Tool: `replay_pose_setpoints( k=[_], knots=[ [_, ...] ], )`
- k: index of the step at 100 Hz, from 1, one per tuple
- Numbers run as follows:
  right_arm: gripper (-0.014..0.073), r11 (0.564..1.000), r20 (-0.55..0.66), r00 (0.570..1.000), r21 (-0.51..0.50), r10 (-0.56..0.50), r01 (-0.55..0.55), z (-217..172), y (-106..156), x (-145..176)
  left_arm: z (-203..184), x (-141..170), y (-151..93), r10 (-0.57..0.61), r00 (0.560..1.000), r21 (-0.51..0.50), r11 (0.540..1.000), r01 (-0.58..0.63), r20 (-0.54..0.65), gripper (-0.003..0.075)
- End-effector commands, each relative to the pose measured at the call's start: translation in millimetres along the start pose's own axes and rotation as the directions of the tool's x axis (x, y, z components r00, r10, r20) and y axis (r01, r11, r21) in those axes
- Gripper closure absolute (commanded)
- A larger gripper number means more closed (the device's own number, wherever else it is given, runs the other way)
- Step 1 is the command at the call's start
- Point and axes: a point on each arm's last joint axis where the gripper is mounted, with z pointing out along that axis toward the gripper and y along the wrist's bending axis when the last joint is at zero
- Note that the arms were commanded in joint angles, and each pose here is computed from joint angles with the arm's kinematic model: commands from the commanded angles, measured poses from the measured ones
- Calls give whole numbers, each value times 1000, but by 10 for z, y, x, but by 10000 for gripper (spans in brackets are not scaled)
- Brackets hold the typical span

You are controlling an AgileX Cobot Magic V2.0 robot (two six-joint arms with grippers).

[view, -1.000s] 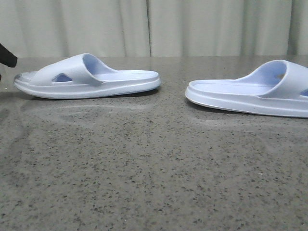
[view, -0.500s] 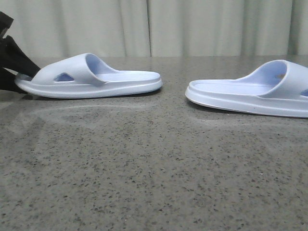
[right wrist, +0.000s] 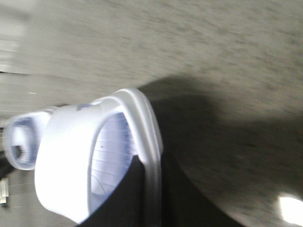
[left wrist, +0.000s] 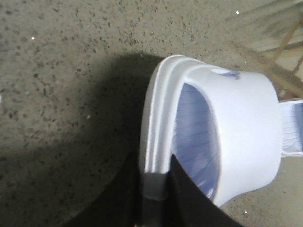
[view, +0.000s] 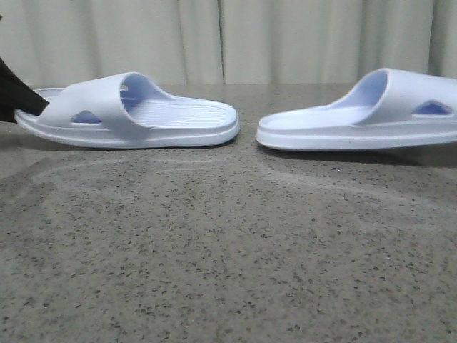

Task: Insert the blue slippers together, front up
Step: 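Grasp each slipper's heel edge, left gripper one, right gripper the other, then lift both slippers and bring them together, soles stacked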

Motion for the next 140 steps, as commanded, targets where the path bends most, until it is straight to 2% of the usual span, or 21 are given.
replay_pose_setpoints(
  k=[1,6,12,31,44,64,80,109,140],
  knots=[
    [701,982,93,995,-181,-29,45,-116,264,-114,-243,-86,-225,31,997,102,994,-38,67,705],
    [701,971,108,994,-232,-27,52,-127,311,-125,-306,-102,-234,21,995,148,988,-35,93,705],
    [701,961,119,992,-270,-31,62,-149,365,-156,-357,-116,-245,17,993,150,988,-35,117,705],
    [701,943,123,988,-307,-94,128,-148,546,-248,-402,-140,-376,24,987,175,983,-52,157,705],
    [701,932,116,982,-315,-151,180,-60,713,-286,-378,-143,-496,20,986,203,978,-54,163,705],
    [701,925,115,963,-270,-245,268,90,926,-334,-350,-130,-606,9,989,218,975,-42,147,705],
    [701,933,110,964,-249,-240,261,185,906,-354,-344,-164,-778,34,989,234,970,-68,146,705],
    [701,950,73,982,-250,-175,187,396,686,-428,-256,-228,-1072,45,990,295,952,-83,132,705],
    [701,935,3,979,-295,-205,196,725,738,-479,-115,-187,-1237,71,994,327,940,-96,89,705]
  ],
)
